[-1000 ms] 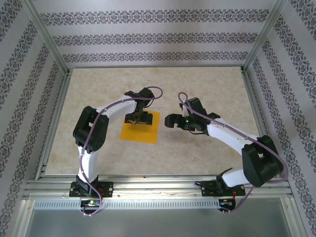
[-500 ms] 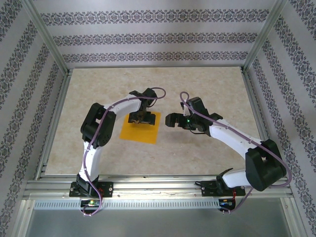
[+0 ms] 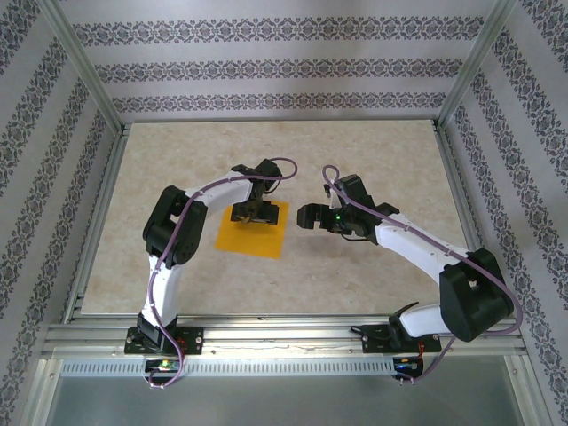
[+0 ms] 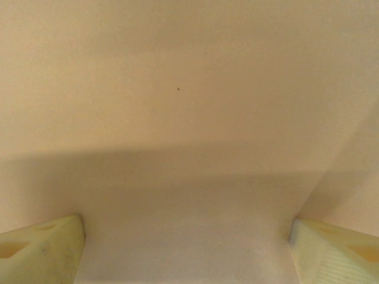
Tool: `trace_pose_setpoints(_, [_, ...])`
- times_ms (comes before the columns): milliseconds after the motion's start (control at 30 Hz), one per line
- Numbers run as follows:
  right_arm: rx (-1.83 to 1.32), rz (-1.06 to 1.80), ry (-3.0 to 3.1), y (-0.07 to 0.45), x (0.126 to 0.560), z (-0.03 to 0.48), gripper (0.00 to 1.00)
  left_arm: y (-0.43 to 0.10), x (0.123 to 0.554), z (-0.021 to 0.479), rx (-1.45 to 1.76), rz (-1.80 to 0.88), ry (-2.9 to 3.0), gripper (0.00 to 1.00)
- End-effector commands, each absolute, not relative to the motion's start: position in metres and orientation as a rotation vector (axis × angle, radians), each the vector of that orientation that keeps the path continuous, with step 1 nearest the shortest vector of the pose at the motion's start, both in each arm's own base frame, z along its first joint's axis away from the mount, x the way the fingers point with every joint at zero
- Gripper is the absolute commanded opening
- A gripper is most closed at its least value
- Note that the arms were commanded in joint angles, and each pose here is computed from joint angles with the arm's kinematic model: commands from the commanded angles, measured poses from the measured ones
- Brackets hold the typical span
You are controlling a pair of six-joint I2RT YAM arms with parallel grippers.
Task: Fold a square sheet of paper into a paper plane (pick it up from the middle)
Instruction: Fold the paper at the center of the table.
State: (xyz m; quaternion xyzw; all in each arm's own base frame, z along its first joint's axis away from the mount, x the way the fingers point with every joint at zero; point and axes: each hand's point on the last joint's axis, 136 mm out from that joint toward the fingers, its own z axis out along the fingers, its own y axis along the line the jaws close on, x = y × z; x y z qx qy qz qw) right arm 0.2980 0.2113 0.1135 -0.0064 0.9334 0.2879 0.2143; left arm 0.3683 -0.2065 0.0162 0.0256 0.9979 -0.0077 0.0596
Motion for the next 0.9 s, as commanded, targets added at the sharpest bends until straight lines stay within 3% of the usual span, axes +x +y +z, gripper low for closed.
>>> trace_pose_setpoints(0, [-0.028,0.775,2.576,0.213,0.3,0.119,0.98,-0.191,0.336,-0.019,0.082,0.086,3.154,0.87])
trace_pose_setpoints(533, [-0.023,0.771,2.574,0.213,0.302,0.12,0.98,-0.197,0.344,0.0,0.076,0.036,3.108,0.82])
trace_pose_setpoints(767, [-0.01,0.767,2.574,0.213,0.304,0.123,0.98,-0.197,0.344,0.002,0.07,0.019,3.093,0.72])
trace_pose_setpoints(867, [0.012,0.749,2.564,0.21,0.305,0.122,0.98,-0.198,0.345,0.006,0.077,-0.002,3.076,0.61])
